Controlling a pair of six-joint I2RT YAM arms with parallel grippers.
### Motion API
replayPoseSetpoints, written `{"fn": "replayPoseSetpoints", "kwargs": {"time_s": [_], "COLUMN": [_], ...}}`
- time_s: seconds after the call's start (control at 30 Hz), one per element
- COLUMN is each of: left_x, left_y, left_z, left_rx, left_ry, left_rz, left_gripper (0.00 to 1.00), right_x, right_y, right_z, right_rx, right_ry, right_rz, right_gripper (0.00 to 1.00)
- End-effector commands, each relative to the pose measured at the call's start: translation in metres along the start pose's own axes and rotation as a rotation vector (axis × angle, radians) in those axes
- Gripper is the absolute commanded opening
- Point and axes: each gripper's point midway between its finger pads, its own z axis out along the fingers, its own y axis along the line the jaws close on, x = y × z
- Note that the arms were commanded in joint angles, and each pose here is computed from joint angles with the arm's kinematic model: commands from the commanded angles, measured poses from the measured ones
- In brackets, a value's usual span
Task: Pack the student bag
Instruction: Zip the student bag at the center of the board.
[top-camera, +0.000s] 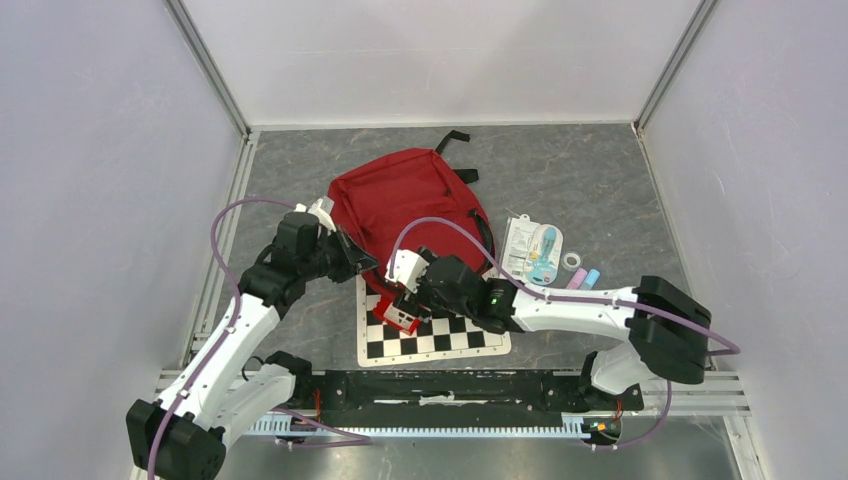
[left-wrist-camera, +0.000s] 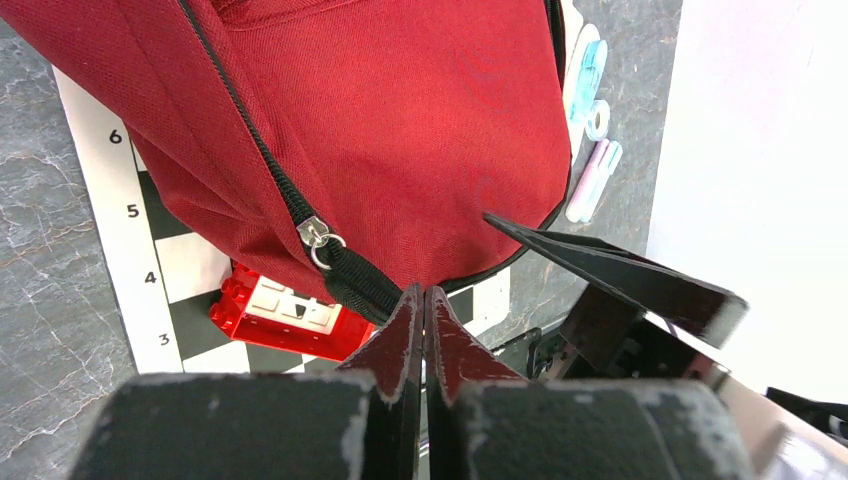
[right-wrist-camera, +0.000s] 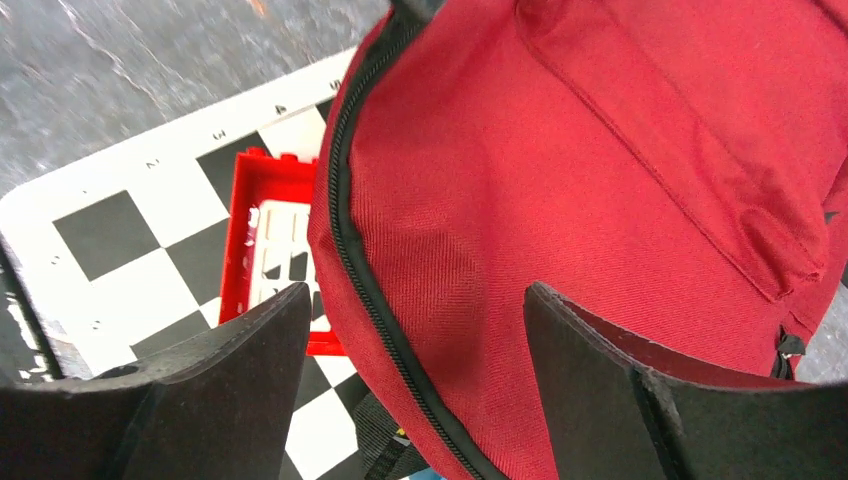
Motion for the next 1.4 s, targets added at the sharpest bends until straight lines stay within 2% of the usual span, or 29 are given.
{"fn": "replayPoseSetpoints", "kwargs": {"time_s": [0.0,0.2,0.23,0.4,0.47,0.53,0.63,0.77,0.8,0.93,1.07,1.17,1.27,1.37], "left_x": [-0.014,-0.015,-0.014,-0.012,-0.01,-0.009,-0.009,-0.01,-0.011,-0.012,-0.013,-0.013,-0.015,-0.016], "left_y": [-0.026,-0.027,-0.027,-0.02,-0.019,-0.019,-0.023,-0.026,-0.027,-0.029,-0.03,-0.031,-0.032,-0.032], "left_z": [-0.013,-0.013,-0.014,-0.012,-0.011,-0.011,-0.013,-0.015,-0.015,-0.016,-0.015,-0.014,-0.014,-0.015], "left_rx": [0.078,0.079,0.077,0.054,0.055,0.061,0.081,0.093,0.095,0.096,0.098,0.102,0.105,0.104], "left_ry": [-0.046,-0.046,-0.045,-0.041,-0.036,-0.032,-0.029,-0.032,-0.033,-0.034,-0.038,-0.033,-0.038,-0.044], "left_rz": [0.007,0.009,0.011,0.015,0.016,0.021,0.033,0.045,0.047,0.05,0.047,0.044,0.047,0.049], "left_gripper": [0.02,0.02,0.02,0.02,0.02,0.02,0.02,0.02,0.02,0.02,0.02,0.02,0.02,0.02], "right_x": [-0.012,-0.003,-0.004,-0.025,-0.033,-0.042,-0.04,-0.032,-0.026,-0.01,0.012,0.028,0.041,0.052], "right_y": [-0.011,-0.027,-0.032,-0.061,-0.074,-0.085,-0.098,-0.09,-0.087,-0.07,-0.054,-0.04,-0.033,-0.029], "right_z": [0.01,0.019,0.02,0.019,0.021,0.026,0.039,0.066,0.072,0.083,0.083,0.083,0.081,0.073], "right_rx": [0.054,0.154,0.18,0.322,0.357,0.378,0.36,0.2,0.156,0.015,-0.066,-0.137,-0.177,-0.189], "right_ry": [-0.008,0.058,0.063,0.067,0.065,0.057,0.055,0.038,0.046,0.088,0.143,0.198,0.255,0.292], "right_rz": [-0.054,-0.097,-0.095,-0.094,-0.095,-0.083,-0.054,-0.024,-0.021,-0.01,-0.016,-0.019,-0.022,-0.021], "right_gripper": [0.83,0.83,0.78,0.18,0.06,0.0,0.0,0.0,0.03,0.21,0.49,0.65,0.74,0.78]}}
